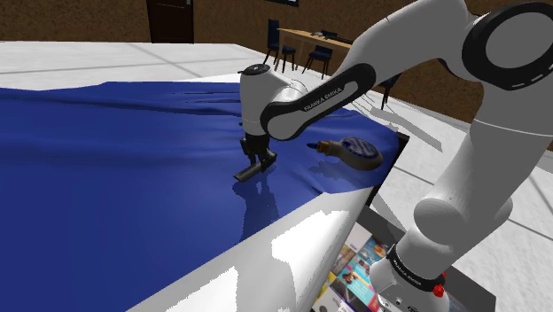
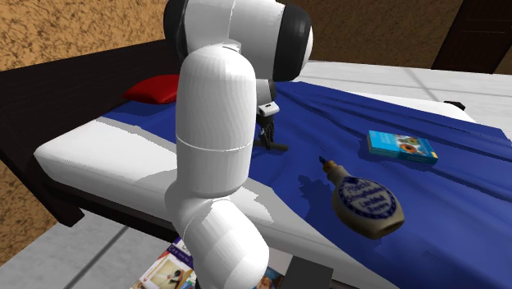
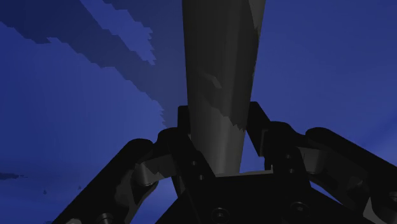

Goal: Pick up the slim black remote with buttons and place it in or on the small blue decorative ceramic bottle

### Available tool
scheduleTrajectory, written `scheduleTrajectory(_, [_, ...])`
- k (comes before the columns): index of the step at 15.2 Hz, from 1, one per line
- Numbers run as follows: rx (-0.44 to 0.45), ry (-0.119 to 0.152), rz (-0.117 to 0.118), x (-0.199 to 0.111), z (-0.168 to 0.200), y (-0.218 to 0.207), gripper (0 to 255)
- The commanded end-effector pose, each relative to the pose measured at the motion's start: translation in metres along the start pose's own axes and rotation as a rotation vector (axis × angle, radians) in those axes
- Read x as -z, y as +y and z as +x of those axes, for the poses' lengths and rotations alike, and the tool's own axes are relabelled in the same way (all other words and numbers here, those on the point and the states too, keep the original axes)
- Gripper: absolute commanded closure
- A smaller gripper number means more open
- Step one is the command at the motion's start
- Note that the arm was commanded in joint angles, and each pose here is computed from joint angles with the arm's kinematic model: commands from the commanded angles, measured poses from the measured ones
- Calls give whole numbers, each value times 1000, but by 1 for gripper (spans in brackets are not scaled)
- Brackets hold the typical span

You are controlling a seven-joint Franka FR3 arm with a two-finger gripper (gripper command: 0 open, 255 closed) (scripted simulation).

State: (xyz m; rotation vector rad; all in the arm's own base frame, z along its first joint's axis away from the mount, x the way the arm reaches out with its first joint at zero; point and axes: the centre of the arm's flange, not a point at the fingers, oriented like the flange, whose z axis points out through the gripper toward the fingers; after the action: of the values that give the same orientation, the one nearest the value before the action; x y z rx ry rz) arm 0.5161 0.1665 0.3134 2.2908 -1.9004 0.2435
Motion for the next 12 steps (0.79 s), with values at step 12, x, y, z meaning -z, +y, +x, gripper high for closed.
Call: scheduleTrajectory(12, [-1, 2, -18, 31, 8, 4, 255])
